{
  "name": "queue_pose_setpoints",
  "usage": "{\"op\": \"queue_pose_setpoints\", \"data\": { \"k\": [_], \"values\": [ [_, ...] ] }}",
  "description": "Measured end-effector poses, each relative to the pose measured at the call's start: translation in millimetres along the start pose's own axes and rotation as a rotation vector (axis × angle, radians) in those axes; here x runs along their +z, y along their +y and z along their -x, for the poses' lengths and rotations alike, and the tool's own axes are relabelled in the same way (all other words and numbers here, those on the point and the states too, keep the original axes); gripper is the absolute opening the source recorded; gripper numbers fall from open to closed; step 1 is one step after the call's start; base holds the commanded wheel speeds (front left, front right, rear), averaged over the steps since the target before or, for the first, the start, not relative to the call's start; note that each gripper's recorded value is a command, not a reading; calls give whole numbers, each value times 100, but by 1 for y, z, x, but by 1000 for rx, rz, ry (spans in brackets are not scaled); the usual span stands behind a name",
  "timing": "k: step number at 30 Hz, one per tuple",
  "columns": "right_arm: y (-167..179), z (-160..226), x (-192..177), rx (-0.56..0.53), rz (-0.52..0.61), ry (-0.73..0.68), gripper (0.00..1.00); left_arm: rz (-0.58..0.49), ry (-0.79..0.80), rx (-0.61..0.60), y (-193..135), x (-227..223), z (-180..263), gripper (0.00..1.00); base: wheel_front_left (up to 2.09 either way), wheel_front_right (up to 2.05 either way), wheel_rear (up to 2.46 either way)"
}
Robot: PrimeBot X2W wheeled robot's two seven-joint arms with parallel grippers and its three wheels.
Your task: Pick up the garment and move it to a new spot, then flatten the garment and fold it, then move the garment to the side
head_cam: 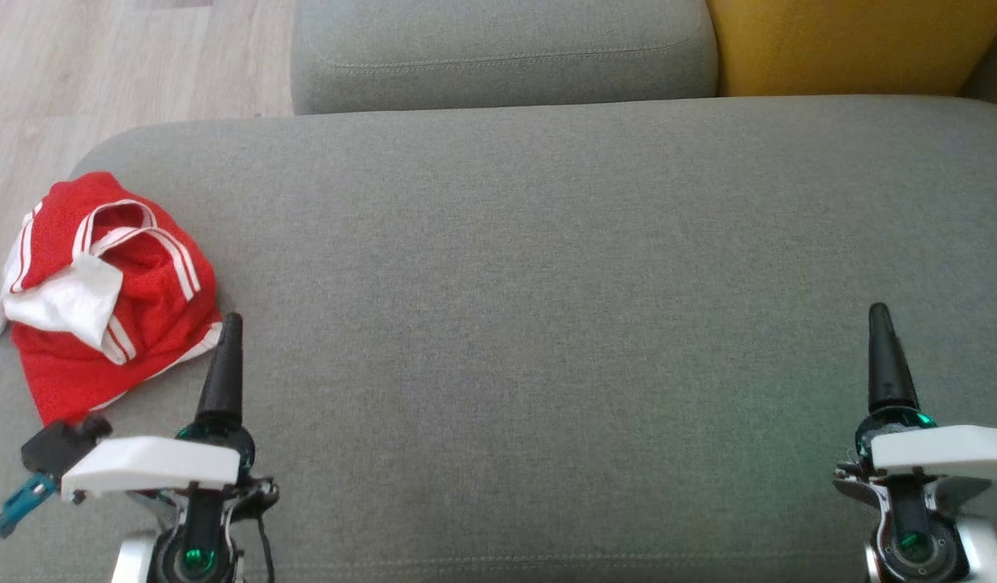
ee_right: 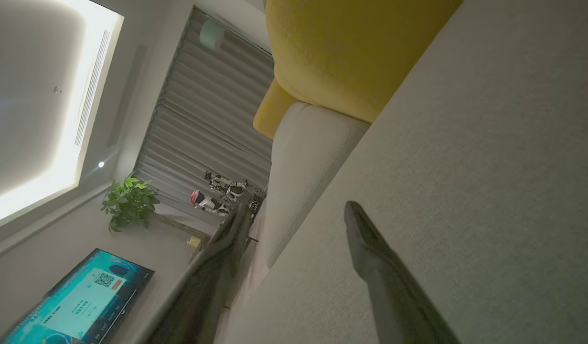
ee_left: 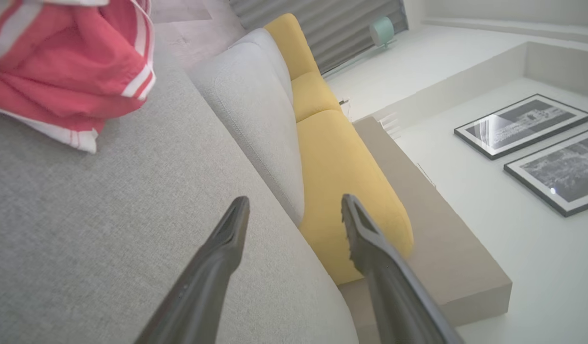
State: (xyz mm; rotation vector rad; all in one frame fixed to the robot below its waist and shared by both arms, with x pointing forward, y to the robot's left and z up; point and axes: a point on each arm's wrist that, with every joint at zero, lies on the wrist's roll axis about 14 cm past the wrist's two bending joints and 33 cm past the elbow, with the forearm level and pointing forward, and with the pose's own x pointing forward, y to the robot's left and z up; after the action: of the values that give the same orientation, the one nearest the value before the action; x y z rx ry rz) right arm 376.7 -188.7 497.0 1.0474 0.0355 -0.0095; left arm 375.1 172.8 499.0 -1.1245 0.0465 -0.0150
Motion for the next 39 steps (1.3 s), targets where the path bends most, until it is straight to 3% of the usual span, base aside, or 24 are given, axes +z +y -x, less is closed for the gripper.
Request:
{"op": "queue_pose_setpoints", "data": {
  "k": [22, 39],
  "values": [
    [20, -1, -8, 70, 368, 25, 100, -419, 6, -84, -23, -4, 2, 100, 0, 0, 0],
    [21, 0, -18, 87, 586, 64, 100, -655, 9, -90, -22, -9, 4, 100, 0, 0, 0]
  ]
}}
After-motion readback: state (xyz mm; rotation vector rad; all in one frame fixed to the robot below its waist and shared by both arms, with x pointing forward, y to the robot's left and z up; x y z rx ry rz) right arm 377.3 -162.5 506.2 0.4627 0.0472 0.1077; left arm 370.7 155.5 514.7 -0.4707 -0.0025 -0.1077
